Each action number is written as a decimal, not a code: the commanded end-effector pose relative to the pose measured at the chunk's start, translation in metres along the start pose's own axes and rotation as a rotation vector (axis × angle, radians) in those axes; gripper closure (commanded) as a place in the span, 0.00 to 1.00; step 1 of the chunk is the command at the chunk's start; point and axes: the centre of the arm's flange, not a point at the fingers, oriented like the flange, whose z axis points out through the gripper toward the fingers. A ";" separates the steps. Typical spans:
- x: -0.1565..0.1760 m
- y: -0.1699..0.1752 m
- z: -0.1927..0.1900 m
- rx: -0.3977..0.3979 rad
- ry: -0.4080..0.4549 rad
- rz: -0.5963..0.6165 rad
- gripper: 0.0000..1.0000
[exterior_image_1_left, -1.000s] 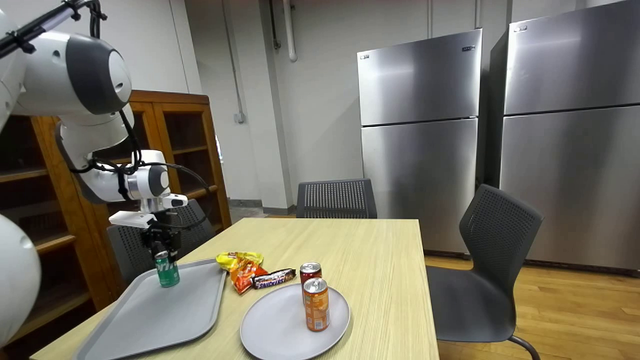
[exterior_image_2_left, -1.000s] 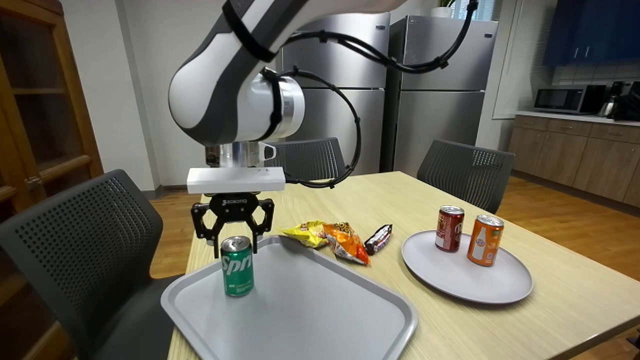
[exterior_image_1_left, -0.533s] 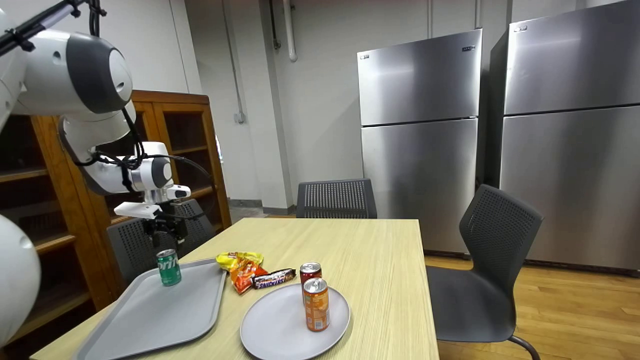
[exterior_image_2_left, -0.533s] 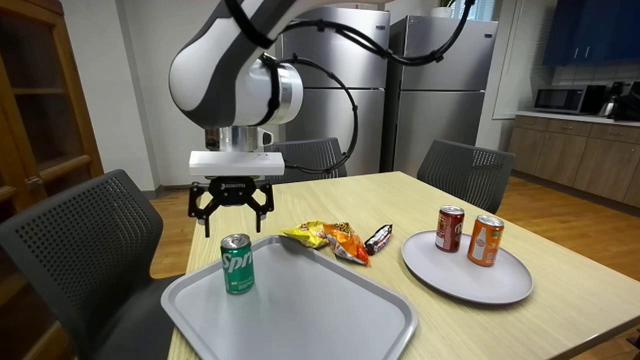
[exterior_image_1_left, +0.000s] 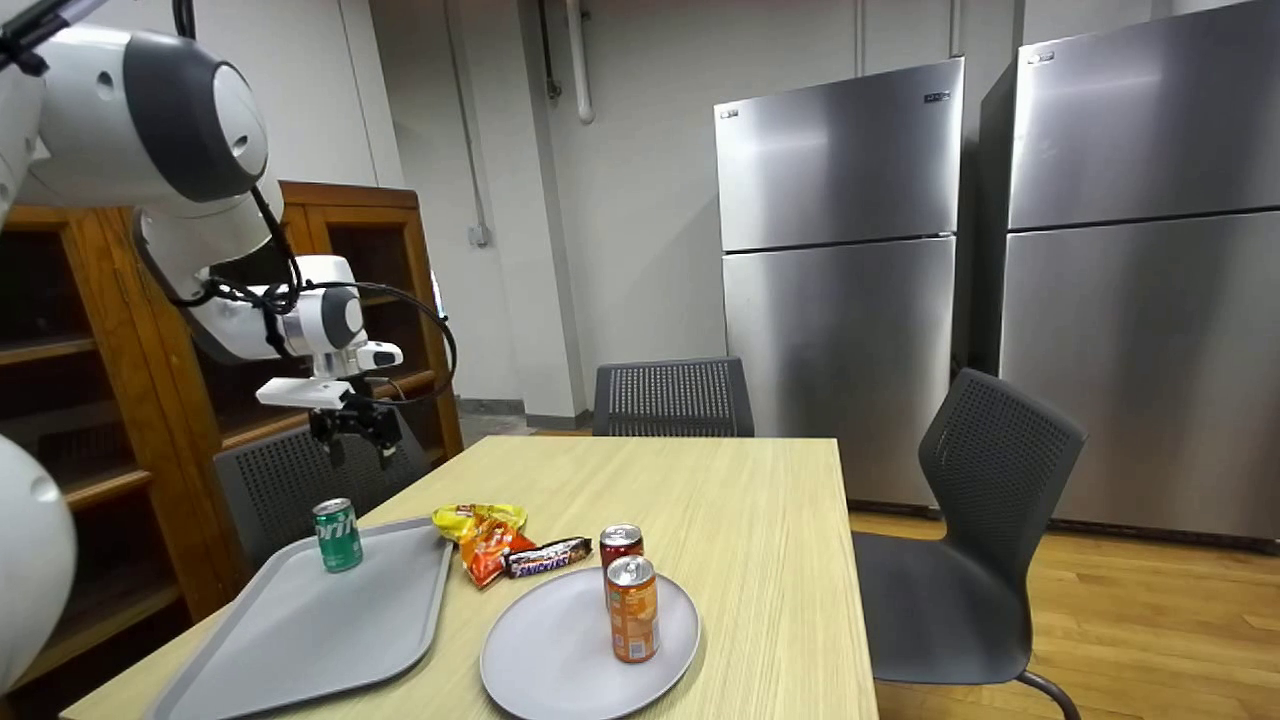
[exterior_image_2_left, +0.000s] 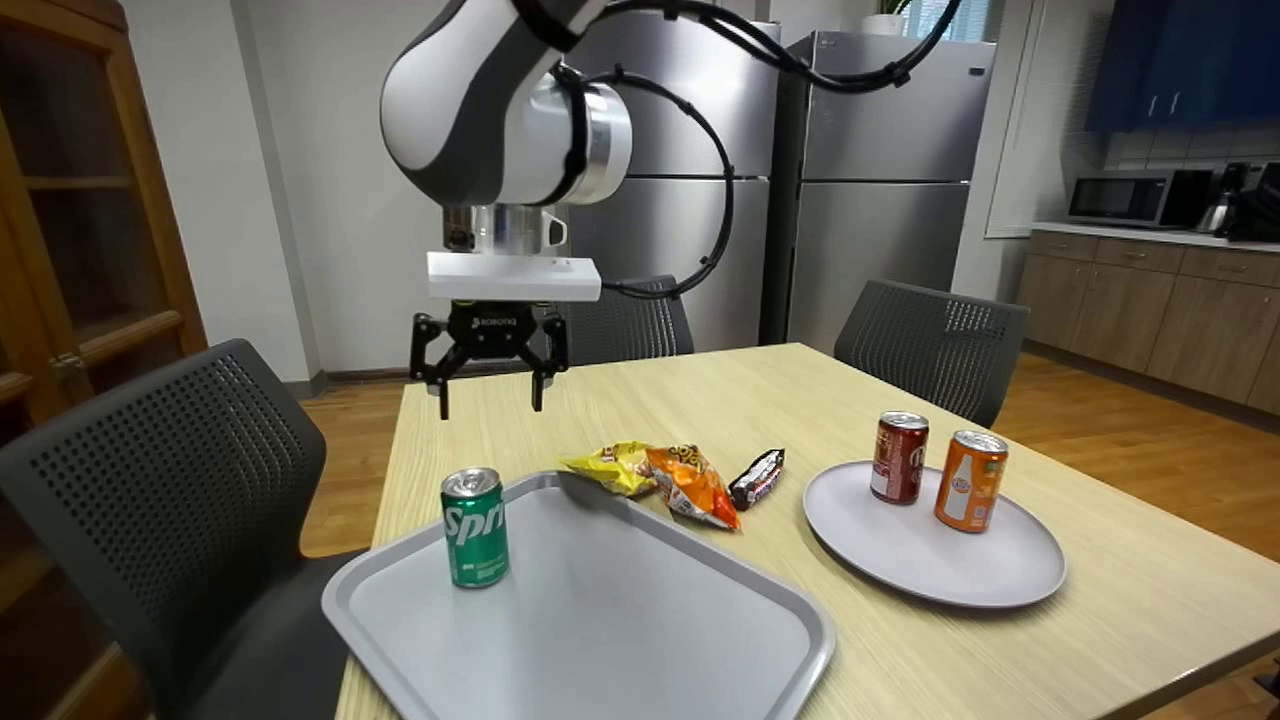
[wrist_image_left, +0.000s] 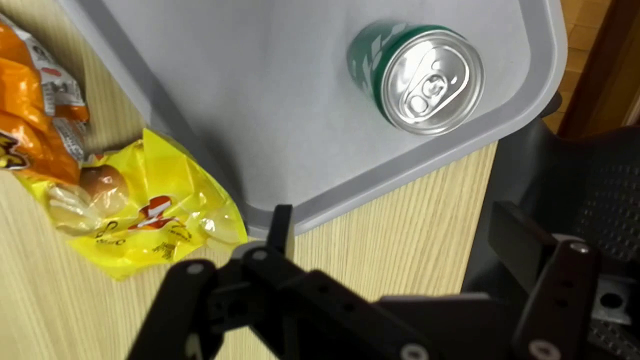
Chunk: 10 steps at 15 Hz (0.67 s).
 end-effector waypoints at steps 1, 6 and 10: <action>-0.006 0.024 -0.022 -0.019 0.024 -0.077 0.00; -0.008 0.056 -0.033 -0.047 0.024 -0.100 0.00; -0.012 0.084 -0.041 -0.077 0.023 -0.069 0.00</action>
